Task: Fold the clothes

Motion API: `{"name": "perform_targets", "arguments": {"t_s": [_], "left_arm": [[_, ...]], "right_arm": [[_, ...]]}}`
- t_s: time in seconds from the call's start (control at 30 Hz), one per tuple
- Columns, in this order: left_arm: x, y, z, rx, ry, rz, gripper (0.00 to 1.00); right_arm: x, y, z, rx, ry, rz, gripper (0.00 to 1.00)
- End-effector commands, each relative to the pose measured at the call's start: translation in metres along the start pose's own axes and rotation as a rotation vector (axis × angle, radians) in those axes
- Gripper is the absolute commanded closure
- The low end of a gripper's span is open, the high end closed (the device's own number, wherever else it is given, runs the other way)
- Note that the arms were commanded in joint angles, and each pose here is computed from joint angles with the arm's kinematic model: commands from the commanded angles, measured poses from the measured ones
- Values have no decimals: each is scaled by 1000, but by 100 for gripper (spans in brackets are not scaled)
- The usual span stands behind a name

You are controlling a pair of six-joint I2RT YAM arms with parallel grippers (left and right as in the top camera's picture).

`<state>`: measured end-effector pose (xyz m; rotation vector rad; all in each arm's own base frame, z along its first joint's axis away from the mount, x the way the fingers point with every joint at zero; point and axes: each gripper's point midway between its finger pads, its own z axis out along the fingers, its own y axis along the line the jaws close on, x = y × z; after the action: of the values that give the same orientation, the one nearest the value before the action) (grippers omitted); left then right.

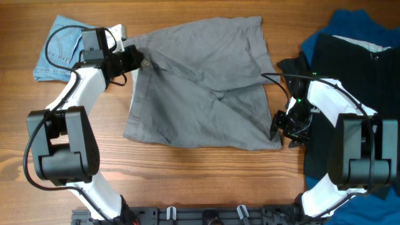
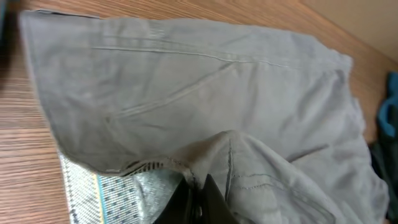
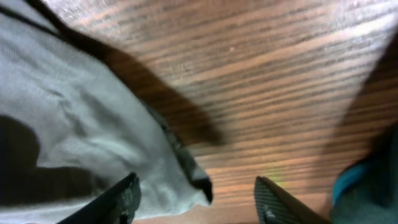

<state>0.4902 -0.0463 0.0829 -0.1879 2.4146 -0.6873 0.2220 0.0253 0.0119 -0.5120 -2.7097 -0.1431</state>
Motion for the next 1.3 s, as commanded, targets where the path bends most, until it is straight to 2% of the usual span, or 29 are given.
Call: {"name": "perform_targets", "arguments": {"t_s": [0.0,0.1,0.23,0.27,0.3,0.37,0.4,0.43,0.47,0.53,0.6,0.77,0.93,0.97,1.03,1.07,1.27], "left_arm": [[-19,0,-11,-52,-62,8,96],[-22,9,-12,-109,-79,2,96],[-22,10,-12,-112,-79,2,96],[-22,10,-12,-112,-79,2,96],[-22,10,-12,-112,-79,3,96],[-22,10,-12,-112,-79,3,96],[-22,10,-12,-112,-79,2,96],[-22,10,-12,-112,-79,2,96],[-22,10,-12,-112,-79,2,96],[-21,10,-12,-113,-76,1,96],[-19,11,-12,-115,-69,-2,96],[-15,12,-12,-119,-52,-10,96],[-15,12,-12,-119,-53,-10,96],[-15,12,-12,-119,-53,-10,96],[-15,12,-12,-119,-53,-10,96],[-15,12,-12,-119,-53,-10,96],[-15,12,-12,-119,-53,-10,96]], "right_arm": [[-3,16,-6,-88,-31,-134,36],[-11,26,-7,-137,-65,-152,36],[-25,50,-13,-252,-133,-254,39],[-31,52,-14,-259,-161,-261,43],[-34,54,-14,-263,-175,-264,55],[-37,59,-13,-279,-193,-278,68],[-39,60,-11,-281,-203,-279,69],[-41,61,-10,-279,-216,-283,61],[-45,59,-10,-266,-232,-277,40],[-64,48,-12,-194,-304,-185,38],[-86,56,-21,-218,-402,-184,39],[-95,79,-29,-316,-449,-233,53],[-85,94,-13,-323,-392,-293,60],[-83,97,-11,-319,-386,-303,65],[-84,99,-11,-321,-391,-307,89],[-86,99,-13,-325,-400,-304,96],[-103,91,-34,-352,-447,-223,96]]}}
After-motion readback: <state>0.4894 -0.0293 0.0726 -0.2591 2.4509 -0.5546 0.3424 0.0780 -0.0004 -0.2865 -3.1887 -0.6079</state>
